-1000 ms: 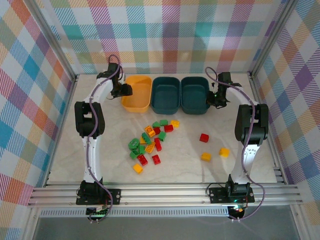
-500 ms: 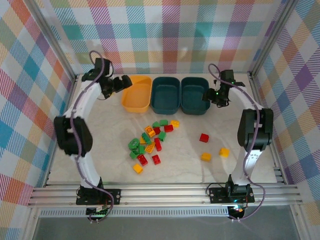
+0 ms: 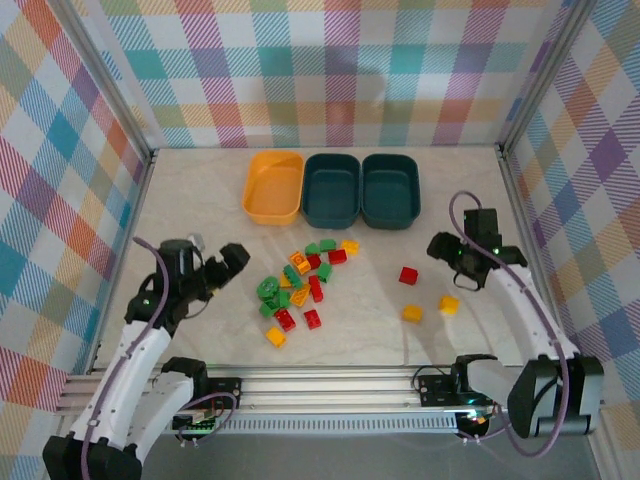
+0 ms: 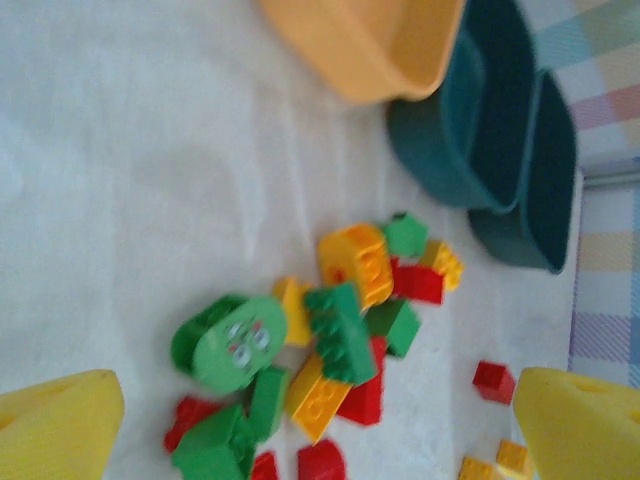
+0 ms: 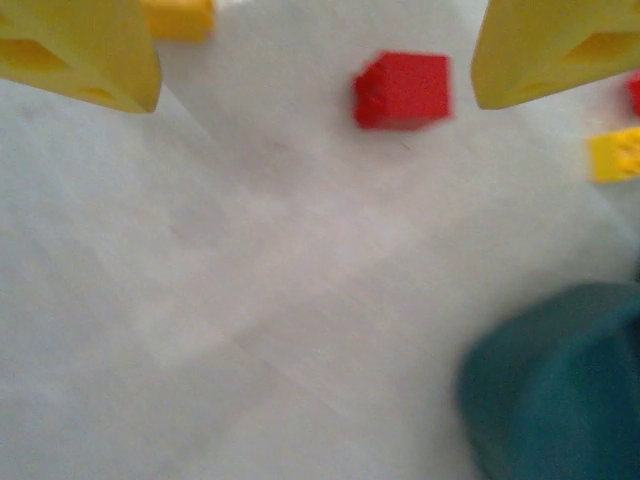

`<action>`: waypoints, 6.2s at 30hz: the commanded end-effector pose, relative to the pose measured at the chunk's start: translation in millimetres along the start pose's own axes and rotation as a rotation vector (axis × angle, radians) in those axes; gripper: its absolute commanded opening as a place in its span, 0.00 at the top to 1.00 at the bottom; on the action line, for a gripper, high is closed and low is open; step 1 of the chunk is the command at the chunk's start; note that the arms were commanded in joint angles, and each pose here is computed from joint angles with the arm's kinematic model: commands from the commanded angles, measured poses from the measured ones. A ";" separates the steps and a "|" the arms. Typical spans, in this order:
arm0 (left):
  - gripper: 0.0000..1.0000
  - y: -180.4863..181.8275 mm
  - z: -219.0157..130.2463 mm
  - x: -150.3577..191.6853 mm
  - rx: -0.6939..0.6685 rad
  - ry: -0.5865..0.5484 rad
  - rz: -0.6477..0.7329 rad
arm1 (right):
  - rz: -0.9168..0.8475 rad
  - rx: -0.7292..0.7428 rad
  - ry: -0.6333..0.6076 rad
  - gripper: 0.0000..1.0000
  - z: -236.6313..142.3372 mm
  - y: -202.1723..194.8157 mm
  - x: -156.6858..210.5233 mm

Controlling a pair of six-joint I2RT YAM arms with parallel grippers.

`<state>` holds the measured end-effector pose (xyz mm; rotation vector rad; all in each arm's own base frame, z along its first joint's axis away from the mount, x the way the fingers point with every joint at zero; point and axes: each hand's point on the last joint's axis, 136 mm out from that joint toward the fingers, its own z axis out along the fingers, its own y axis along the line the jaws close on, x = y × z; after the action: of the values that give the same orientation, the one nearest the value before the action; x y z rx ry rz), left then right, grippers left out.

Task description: Sort the legos into containers by color

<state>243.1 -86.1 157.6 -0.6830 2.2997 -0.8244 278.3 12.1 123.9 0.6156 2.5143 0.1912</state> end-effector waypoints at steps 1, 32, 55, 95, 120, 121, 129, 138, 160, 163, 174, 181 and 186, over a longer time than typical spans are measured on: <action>0.00 -5.6 2.6 18.6 0.103 0.043 -0.060 | 0.041 0.124 0.034 0.15 -1.2 -32.4 27.1; 0.00 -4.3 14.6 37.3 0.004 0.253 -0.015 | 0.110 0.162 0.420 0.65 51.9 -37.8 103.3; 0.00 29.1 -6.6 70.1 -0.009 0.236 -0.146 | -0.212 -0.106 0.105 0.73 21.2 136.9 -37.9; 0.00 -3.4 -13.5 30.9 -0.101 0.219 -0.155 | -0.098 0.031 0.193 0.23 73.2 112.2 15.5; 0.00 -15.9 21.4 24.7 -0.034 0.259 -0.217 | 0.023 0.184 0.417 0.32 93.5 48.9 98.5; 0.00 -16.8 23.0 24.8 -0.031 0.264 -0.215 | 0.026 0.174 0.411 0.35 92.6 47.8 100.2; 0.00 -22.0 41.5 21.8 0.010 0.269 -0.241 | 0.048 0.125 0.440 0.42 88.3 48.7 117.6; 0.00 -32.2 71.1 21.7 -0.010 0.309 -0.197 | -0.024 0.061 0.354 0.66 77.8 65.1 94.5; 0.00 16.2 72.7 44.8 -0.206 0.356 -0.102 | -0.527 -0.291 0.113 0.67 108.1 315.2 -26.6; 0.00 12.3 67.3 43.4 -0.202 0.360 -0.080 | -0.546 -0.285 0.102 0.67 121.2 329.2 -35.1; 0.00 19.3 65.1 53.7 -0.211 0.396 -0.074 | -0.565 -0.259 0.129 0.37 123.9 342.2 -42.8; 0.00 18.1 63.2 54.4 -0.212 0.383 -0.065 | -0.589 -0.282 0.033 0.37 66.3 341.6 -57.9; 0.00 8.4 62.6 63.6 -0.193 0.387 -0.008 | -0.516 -0.210 0.044 0.35 49.0 282.6 -26.1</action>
<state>247.0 -139.3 88.9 -0.7185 2.7439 -0.8136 460.0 269.3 154.5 -0.2044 2.5796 0.2931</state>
